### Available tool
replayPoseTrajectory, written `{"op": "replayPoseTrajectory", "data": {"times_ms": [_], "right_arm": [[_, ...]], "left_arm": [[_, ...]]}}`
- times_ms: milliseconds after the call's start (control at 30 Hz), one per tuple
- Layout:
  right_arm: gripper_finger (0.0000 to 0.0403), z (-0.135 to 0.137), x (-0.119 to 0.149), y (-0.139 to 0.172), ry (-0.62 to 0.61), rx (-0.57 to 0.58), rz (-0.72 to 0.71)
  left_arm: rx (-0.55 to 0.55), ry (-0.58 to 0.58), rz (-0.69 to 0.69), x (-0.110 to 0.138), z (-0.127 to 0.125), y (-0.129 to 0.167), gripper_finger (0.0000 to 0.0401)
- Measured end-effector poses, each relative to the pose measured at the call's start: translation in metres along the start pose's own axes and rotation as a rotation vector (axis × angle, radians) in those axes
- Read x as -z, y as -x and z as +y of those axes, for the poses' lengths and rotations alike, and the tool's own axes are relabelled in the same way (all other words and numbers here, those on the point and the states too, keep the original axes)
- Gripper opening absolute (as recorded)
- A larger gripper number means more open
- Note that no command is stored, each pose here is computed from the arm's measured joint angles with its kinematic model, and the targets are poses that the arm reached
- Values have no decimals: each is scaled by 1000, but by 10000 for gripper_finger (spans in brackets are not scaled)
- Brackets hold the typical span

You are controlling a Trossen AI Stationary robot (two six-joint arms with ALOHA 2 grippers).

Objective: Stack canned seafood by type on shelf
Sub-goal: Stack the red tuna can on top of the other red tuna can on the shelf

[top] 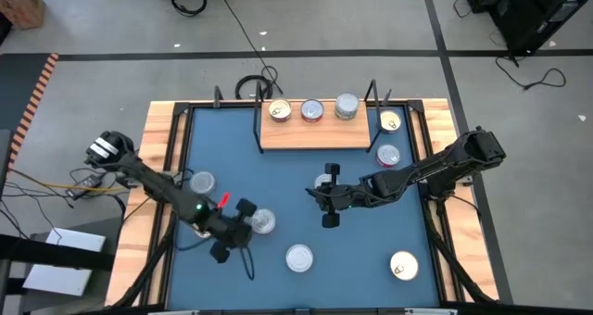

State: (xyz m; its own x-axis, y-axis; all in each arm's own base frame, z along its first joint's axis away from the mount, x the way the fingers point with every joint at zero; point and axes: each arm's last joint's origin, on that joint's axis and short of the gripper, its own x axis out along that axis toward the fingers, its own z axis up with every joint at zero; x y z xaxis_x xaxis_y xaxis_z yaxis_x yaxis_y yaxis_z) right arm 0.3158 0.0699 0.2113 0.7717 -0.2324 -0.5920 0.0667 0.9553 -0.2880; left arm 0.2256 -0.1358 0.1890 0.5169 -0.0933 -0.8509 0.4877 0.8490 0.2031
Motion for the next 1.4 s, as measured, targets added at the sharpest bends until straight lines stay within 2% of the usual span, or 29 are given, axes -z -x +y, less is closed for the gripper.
{"op": "replayPoseTrajectory", "data": {"times_ms": [333,600,700,833,1167,1267,1400], "right_arm": [[10,0,0,0,-2,0,0],[10,0,0,0,-3,0,-1],[10,0,0,0,-3,0,-1],[11,0,0,0,-3,0,-1],[11,0,0,0,-9,-1,-1],[11,0,0,0,-10,-1,-2],[11,0,0,0,-9,-1,-1]], "left_arm": [[-8,-5,-22,-3,-7,-2,65],[-168,-66,37,-1,-7,-24,94],[-173,-72,51,-1,-7,-27,93],[-125,-72,72,2,-8,-30,90],[-159,-59,123,5,-2,-47,85],[-172,-59,120,4,-2,-47,64],[-179,-60,121,3,-1,-47,14]]}}
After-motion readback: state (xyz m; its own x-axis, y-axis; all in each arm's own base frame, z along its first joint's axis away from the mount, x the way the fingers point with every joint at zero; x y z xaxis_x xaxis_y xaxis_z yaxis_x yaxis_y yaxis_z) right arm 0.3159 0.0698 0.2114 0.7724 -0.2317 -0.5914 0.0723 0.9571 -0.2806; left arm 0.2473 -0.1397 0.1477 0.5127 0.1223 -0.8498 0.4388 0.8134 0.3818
